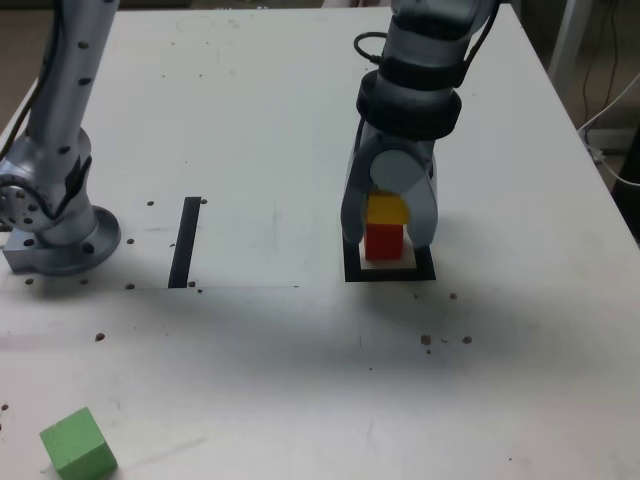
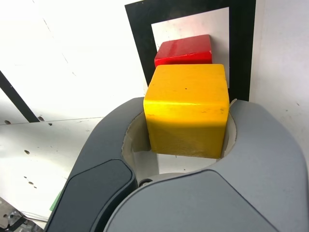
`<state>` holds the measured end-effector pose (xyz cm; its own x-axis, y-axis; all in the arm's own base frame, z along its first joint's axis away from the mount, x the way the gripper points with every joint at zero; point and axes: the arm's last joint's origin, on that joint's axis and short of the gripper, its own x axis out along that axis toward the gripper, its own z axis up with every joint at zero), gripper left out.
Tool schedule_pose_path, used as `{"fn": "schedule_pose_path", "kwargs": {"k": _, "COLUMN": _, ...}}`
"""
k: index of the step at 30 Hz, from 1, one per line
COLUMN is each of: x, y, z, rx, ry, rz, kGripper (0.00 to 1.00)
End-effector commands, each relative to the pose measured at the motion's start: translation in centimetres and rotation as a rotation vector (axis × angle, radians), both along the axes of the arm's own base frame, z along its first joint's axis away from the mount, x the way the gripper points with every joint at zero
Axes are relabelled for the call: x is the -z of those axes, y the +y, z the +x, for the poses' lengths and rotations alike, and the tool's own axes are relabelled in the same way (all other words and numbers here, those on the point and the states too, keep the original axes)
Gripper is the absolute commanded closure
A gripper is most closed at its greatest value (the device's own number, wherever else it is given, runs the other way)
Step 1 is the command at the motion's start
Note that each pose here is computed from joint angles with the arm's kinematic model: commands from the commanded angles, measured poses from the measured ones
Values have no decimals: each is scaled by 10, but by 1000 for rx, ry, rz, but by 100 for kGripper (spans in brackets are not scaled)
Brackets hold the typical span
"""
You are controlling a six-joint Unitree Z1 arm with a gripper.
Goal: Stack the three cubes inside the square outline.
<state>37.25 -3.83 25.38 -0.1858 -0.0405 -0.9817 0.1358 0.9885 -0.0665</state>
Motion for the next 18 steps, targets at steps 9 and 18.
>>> {"fn": "schedule_pose_path", "kwargs": {"k": 9, "x": 8, "y": 5, "z": 1, "rx": -4, "ry": 19, "rz": -5, "kGripper": 71}}
{"fn": "schedule_pose_path", "kwargs": {"k": 18, "x": 15, "y": 8, "z": 1, "rx": 7, "ry": 23, "rz": -22, "kGripper": 23}}
